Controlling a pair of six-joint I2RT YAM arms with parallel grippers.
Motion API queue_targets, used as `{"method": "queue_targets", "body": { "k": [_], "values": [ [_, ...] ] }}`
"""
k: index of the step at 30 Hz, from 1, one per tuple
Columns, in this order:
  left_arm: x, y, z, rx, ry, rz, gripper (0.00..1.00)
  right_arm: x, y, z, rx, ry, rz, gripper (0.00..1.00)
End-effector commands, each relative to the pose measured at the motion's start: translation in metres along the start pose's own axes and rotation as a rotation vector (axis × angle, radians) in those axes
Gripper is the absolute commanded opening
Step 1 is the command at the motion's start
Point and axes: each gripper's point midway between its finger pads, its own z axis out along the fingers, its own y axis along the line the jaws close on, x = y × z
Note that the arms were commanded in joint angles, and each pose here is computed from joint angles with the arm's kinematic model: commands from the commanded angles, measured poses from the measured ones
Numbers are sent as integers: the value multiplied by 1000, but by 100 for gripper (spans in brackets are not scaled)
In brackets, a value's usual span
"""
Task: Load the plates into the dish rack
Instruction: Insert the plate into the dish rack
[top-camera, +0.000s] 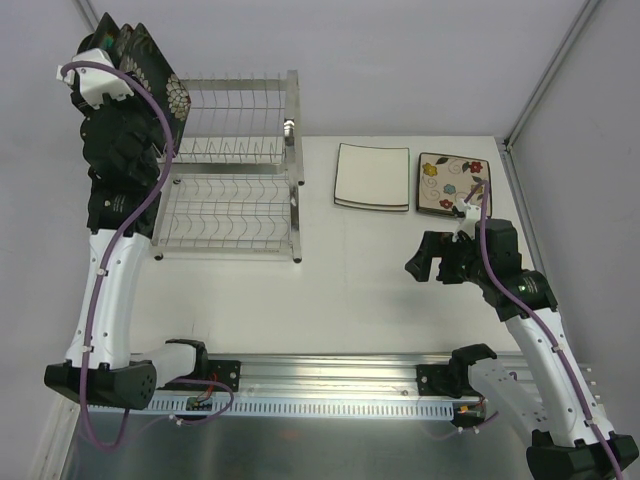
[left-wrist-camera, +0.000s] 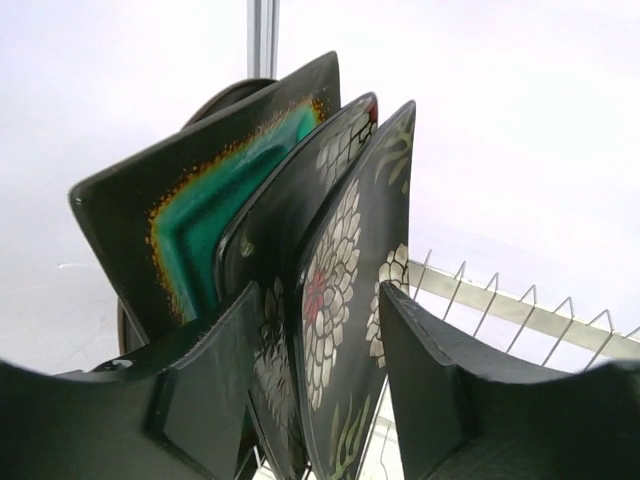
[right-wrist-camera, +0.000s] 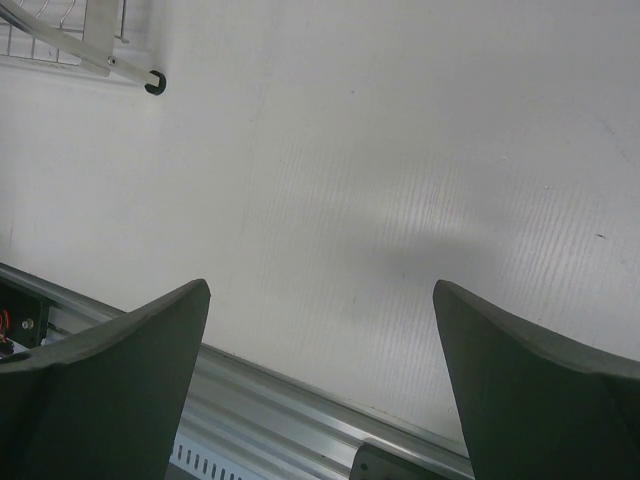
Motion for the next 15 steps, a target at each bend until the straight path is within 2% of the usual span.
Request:
{"method": "queue_targets", "body": {
  "k": [1, 4, 8, 15],
  "values": [
    [-46, 5, -11, 6, -113, -67, 52, -12, 3, -6, -10, -44, -22, 100],
    [-48, 5, -13, 11, -115, -67, 61, -13, 3, -6, -10, -46, -22, 100],
    [-52, 4, -19, 28, -119, -99, 64, -13, 4, -7, -10, -47, -23, 100],
    [-57, 1, -30, 70, -113, -131, 76, -15, 3, -8, -6, -50, -19, 100]
  ]
}}
